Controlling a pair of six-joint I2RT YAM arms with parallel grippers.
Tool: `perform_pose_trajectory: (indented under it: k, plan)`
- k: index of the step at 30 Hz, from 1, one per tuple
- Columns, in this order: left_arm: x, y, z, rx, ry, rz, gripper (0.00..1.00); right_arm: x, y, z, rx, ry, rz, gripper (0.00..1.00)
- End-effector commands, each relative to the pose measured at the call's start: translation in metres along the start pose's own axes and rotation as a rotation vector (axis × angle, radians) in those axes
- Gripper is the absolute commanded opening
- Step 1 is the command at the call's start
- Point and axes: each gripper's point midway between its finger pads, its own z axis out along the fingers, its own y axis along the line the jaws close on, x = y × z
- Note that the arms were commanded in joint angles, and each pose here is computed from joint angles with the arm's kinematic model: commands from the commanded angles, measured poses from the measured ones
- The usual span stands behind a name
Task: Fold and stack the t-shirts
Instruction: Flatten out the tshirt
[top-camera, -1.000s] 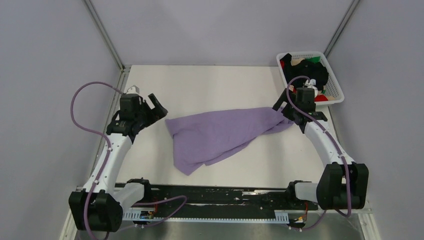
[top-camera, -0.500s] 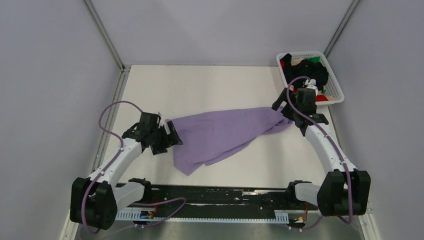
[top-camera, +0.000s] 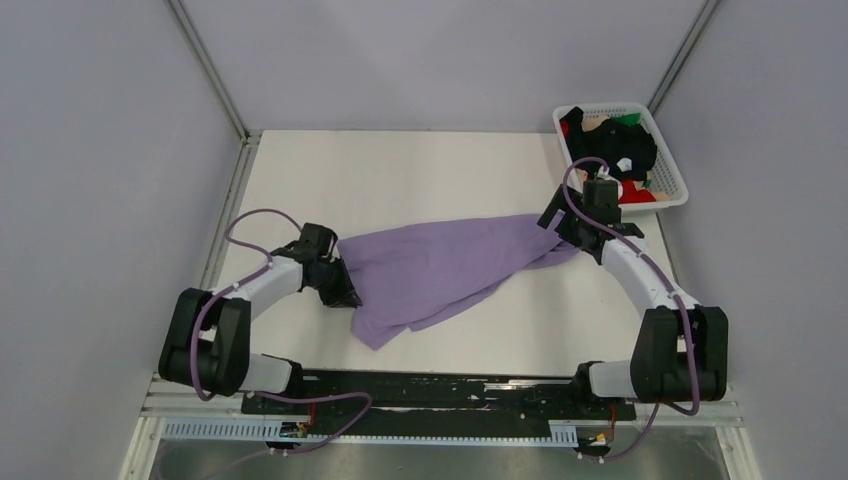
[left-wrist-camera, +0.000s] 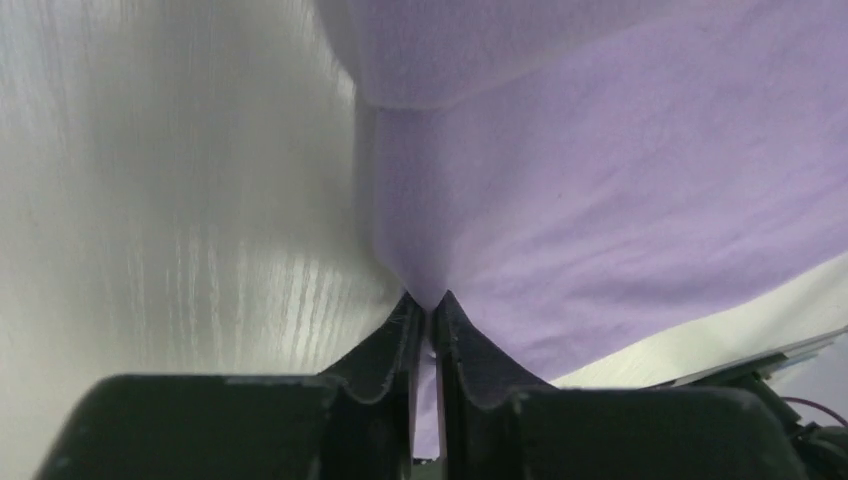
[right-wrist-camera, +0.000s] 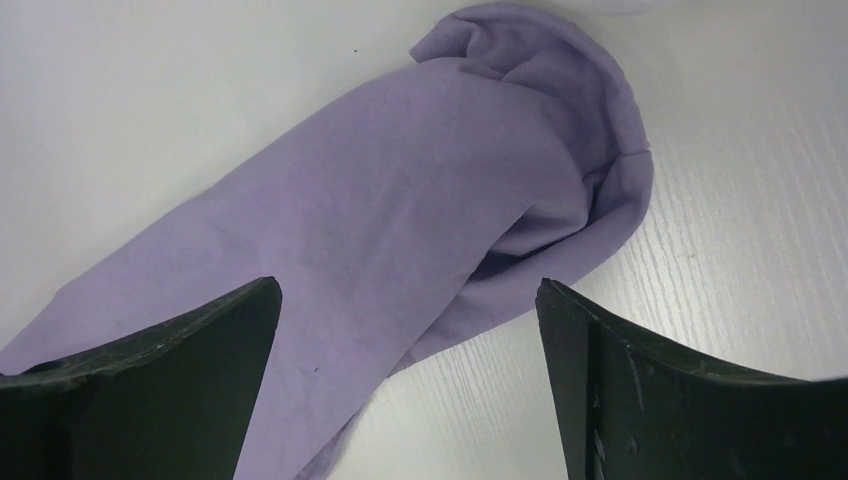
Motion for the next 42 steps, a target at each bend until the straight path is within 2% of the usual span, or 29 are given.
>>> perform_pose_trajectory:
  k: [1, 2, 9, 16, 18, 20, 22, 23, 24, 28, 33, 39, 42]
  plan:
    - [-0.008, -0.011, 0.003, 0.025, 0.018, 0.033, 0.05, -0.012, 0.011, 0.008, -0.038, -0.046, 0.02, 0.98]
    - [-0.006, -0.012, 0.001, 0.03, 0.027, 0.035, 0.0, -0.011, 0.01, 0.013, -0.036, -0.042, 0.022, 0.97]
    - [-0.018, -0.029, -0.031, 0.066, -0.048, 0.082, 0.0, -0.01, 0.01, 0.045, -0.007, -0.014, 0.051, 0.84]
    - [-0.029, -0.047, -0.058, 0.124, -0.133, 0.117, 0.0, -0.008, -0.005, 0.069, 0.082, -0.008, 0.067, 0.77]
    - [-0.03, -0.049, -0.061, 0.134, -0.142, 0.124, 0.0, -0.01, -0.005, 0.075, 0.09, -0.01, 0.066, 0.61]
    - [-0.035, -0.057, -0.064, 0.169, -0.16, 0.135, 0.0, -0.014, -0.002, 0.078, 0.08, -0.025, 0.07, 0.33]
    - [-0.044, -0.07, -0.073, 0.209, -0.201, 0.152, 0.0, -0.024, 0.002, 0.077, 0.067, -0.058, 0.071, 0.11]
    - [-0.05, -0.076, -0.079, 0.227, -0.228, 0.164, 0.0, -0.031, 0.005, 0.074, 0.06, -0.078, 0.069, 0.03]
    - [-0.058, -0.083, -0.087, 0.241, -0.264, 0.179, 0.0, -0.04, 0.01, 0.068, 0.046, -0.105, 0.066, 0.0]
    - [-0.093, -0.116, -0.142, 0.308, -0.475, 0.249, 0.0, -0.072, 0.032, 0.027, -0.053, -0.206, 0.03, 0.0]
    - [-0.124, -0.149, -0.244, 0.381, -0.809, 0.321, 0.0, -0.1, 0.073, -0.053, -0.277, -0.322, -0.022, 0.0]
    - [-0.13, -0.151, -0.347, 0.381, -1.11, 0.308, 0.0, -0.126, 0.094, -0.156, -0.421, -0.504, -0.076, 0.0]
    - [-0.12, -0.153, -0.399, 0.438, -1.25, 0.31, 0.0, -0.137, 0.103, -0.215, -0.496, -0.6, -0.108, 0.0]
